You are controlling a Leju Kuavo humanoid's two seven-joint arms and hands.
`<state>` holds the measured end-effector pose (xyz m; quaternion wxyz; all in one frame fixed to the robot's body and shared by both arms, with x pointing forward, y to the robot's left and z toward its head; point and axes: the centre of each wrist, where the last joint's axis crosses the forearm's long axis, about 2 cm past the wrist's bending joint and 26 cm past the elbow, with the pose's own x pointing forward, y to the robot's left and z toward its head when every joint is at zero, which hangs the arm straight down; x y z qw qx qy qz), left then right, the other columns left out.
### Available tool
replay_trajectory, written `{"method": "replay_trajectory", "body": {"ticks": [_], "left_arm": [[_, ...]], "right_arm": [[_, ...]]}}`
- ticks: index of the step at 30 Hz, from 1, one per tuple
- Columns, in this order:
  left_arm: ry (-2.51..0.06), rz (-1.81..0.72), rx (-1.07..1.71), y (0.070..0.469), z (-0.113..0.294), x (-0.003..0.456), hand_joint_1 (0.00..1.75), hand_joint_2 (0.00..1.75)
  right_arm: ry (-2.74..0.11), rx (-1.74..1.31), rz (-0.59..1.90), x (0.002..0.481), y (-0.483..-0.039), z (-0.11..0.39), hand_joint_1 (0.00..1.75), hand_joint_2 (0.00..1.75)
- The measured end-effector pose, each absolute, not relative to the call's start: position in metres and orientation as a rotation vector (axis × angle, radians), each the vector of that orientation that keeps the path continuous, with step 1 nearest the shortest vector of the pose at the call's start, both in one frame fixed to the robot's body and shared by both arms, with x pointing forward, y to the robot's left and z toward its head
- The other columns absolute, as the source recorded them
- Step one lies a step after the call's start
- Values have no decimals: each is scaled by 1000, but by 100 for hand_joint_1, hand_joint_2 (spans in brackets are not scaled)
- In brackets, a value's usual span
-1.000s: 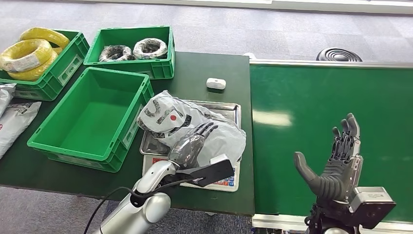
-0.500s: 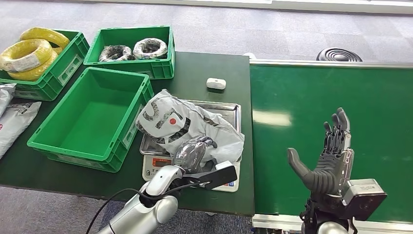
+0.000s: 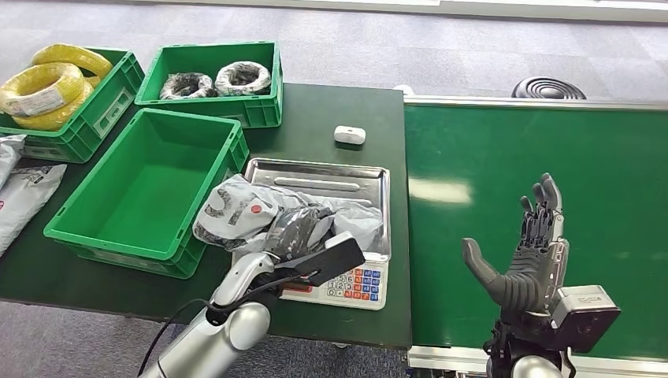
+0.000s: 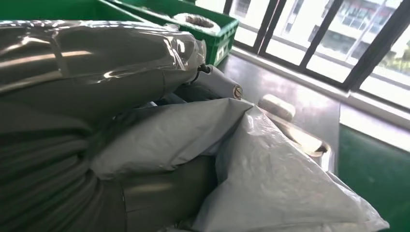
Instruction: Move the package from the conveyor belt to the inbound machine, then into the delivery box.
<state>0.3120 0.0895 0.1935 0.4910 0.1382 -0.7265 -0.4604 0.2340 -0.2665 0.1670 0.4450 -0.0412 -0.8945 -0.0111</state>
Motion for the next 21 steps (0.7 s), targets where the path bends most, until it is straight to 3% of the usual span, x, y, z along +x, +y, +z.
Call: {"method": "replay_trajectory", "body": {"ticks": [10, 18, 19, 21], "left_arm": [[-2255, -640, 898, 157, 287, 318, 175, 175], [-2193, -353, 1144, 244, 331, 353, 175, 175], [-2178, -335, 1158, 253, 331, 356, 168, 175], [-2144, -314, 1174, 266, 328, 362, 87, 175]], "right_arm": [[-2190, -173, -59, 213, -272, 156, 0, 175], [-2177, -214, -74, 207, -276, 153, 0, 175], [-2174, -216, -74, 207, -276, 153, 0, 175], [-2171, -219, -74, 207, -277, 153, 0, 175]]}}
